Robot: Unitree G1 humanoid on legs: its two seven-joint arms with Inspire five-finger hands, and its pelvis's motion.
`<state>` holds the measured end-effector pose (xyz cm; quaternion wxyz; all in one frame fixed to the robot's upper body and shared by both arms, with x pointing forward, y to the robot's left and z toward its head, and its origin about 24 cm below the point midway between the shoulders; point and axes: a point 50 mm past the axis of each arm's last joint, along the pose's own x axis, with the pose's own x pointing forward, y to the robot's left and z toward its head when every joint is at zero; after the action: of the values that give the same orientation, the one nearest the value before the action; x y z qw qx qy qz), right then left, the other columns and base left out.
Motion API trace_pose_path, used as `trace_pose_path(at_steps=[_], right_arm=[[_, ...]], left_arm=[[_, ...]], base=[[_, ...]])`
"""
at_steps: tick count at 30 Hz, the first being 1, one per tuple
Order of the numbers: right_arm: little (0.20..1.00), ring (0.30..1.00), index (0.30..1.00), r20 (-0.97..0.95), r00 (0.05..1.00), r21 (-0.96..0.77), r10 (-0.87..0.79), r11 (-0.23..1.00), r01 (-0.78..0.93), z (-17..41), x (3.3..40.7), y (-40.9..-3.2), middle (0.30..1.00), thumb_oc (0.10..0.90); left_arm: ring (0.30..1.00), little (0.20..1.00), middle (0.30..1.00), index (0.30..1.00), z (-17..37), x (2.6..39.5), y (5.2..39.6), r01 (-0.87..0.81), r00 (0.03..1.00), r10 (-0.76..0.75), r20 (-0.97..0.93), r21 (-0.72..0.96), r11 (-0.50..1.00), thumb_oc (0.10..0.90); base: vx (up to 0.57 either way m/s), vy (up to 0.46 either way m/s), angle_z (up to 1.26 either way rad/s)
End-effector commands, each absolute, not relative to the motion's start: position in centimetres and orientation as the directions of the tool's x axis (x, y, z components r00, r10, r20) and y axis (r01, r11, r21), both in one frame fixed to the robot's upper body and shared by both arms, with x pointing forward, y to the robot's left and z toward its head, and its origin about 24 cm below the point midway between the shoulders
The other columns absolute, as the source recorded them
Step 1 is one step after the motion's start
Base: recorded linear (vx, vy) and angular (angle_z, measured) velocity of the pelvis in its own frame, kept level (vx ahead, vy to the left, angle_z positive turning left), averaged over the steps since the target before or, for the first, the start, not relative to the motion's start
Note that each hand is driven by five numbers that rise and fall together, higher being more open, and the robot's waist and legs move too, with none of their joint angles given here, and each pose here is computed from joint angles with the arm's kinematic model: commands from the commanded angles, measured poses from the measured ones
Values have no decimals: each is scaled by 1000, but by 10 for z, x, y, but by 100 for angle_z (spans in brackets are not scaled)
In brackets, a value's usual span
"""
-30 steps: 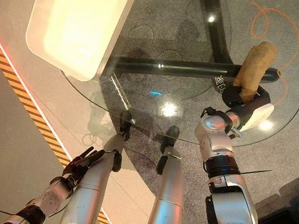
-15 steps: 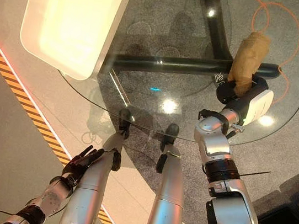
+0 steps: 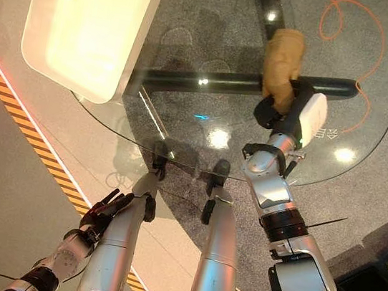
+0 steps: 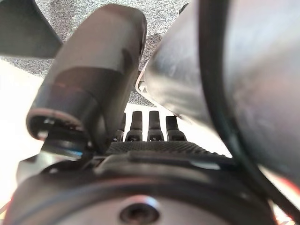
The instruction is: Wipe the table with a cloth and put it in the basket.
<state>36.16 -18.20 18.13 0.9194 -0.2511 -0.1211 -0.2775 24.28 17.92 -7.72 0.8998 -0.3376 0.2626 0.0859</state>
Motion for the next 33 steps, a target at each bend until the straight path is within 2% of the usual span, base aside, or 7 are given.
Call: trace_pose_path(at_steps=[1, 9, 22, 27, 33], right_arm=[[200, 300, 300, 364, 929, -444, -59, 866, 229, 177, 350, -101, 300, 100], [200, 300, 300, 313, 947, -476, 78, 875, 85, 167, 347, -79, 300, 100], [200, 300, 300, 164, 931, -592, 326, 788, -171, 149, 337, -60, 300, 100], [200, 300, 300, 154, 898, -602, 412, 760, -245, 152, 333, -54, 300, 100], [200, 300, 300, 152, 889, -600, 431, 755, -264, 153, 332, -55, 300, 100]], left_arm=[[900, 900, 900, 900, -89, 221, 124, -249, 834, -193, -517, -664, 705, 800], [900, 900, 900, 900, -83, 231, 127, -257, 846, -164, -508, -656, 710, 800], [900, 900, 900, 900, -86, 227, 132, -248, 834, -172, -524, -635, 731, 800], [900, 900, 900, 900, -85, 229, 137, -254, 833, -162, -529, -625, 738, 800], [900, 900, 900, 900, -84, 231, 142, -253, 832, -159, -532, -618, 744, 800]], base=[[0, 0, 0], [1, 37, 1], [21, -12, 2], [2, -32, 4], [-17, -30, 10]])
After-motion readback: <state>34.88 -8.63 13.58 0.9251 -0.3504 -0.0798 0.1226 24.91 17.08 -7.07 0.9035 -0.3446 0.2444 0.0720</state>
